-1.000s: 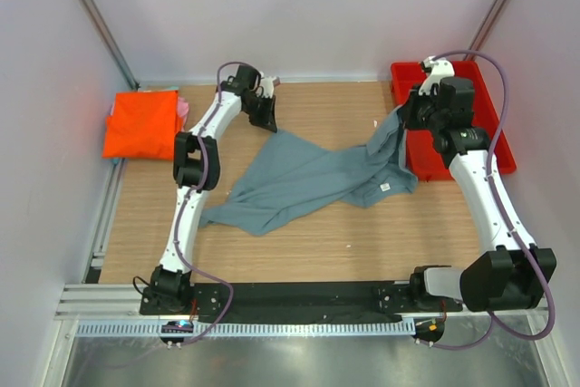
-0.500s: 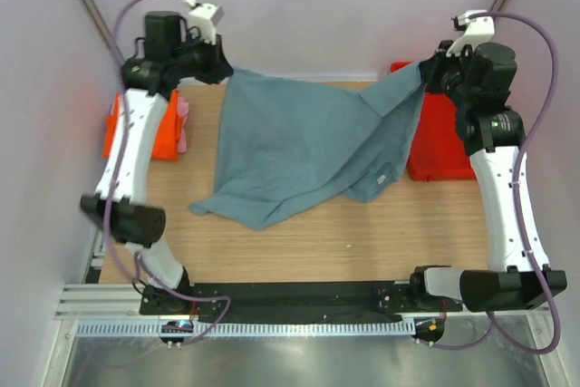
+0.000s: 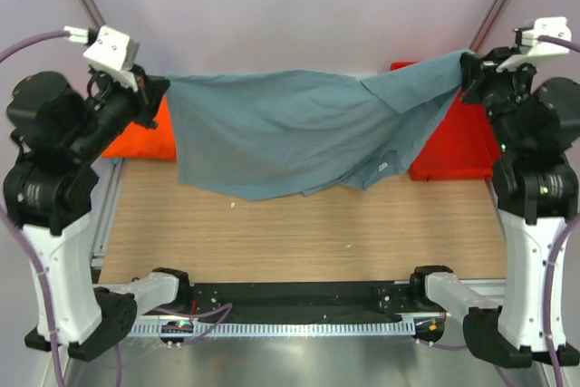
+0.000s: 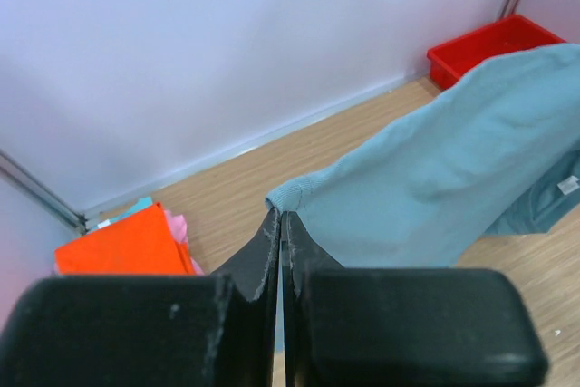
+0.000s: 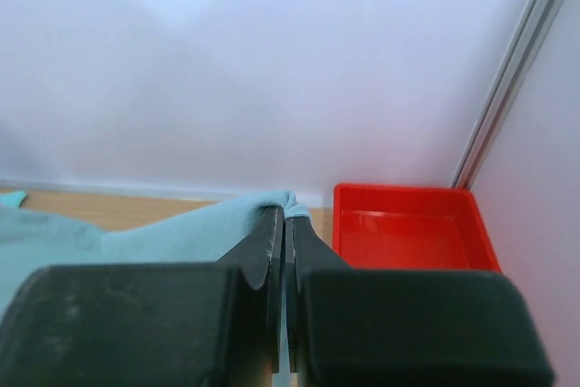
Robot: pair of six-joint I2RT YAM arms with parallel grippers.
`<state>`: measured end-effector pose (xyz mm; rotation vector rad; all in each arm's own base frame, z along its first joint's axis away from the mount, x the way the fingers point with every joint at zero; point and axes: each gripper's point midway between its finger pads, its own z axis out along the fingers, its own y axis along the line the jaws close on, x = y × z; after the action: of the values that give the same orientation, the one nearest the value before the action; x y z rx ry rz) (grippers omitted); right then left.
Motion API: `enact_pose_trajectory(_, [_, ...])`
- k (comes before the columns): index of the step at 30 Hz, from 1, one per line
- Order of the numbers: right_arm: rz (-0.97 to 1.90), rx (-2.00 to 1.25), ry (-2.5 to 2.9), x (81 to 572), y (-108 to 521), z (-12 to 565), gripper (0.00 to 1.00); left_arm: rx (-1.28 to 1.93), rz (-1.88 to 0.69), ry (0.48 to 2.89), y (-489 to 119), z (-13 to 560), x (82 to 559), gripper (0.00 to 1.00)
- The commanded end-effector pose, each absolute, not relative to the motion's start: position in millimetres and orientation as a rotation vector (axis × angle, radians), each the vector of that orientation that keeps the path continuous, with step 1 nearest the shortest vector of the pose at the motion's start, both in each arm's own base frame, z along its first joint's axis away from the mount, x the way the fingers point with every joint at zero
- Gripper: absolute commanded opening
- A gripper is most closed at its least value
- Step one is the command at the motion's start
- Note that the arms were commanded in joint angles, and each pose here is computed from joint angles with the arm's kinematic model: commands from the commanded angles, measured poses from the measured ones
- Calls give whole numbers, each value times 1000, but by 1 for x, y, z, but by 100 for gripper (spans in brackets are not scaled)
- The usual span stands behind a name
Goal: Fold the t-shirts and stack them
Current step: Flatten the tshirt out
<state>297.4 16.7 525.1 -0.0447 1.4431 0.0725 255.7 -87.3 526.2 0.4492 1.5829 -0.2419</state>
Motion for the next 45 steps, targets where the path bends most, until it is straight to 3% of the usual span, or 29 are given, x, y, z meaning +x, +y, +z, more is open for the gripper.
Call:
enact_pose_trajectory(1, [29,-91,1268,250,15,583,1,420,-174,1496,-70,552,219,0])
enact_pose_trajectory(12, [-22,-102,889,109,11,699,1,332,-37,1235,-33,627,137,0])
enact_pose_trajectory(19, [-116,-94,848,102,0,718,1,311,154,1224,-9,631,149,0])
enact_pose_trajectory(27, [-209,-96,963,192,-11,705,1,306,317,1283,1,623,220,0])
enact_pose_trajectory(37, [-258,-109,1213,321,-18,613,1,386,406,1501,-11,533,340,0])
enact_pose_trajectory(45, [-254,-95,1273,351,-20,592,1,384,402,1535,-12,521,375,0])
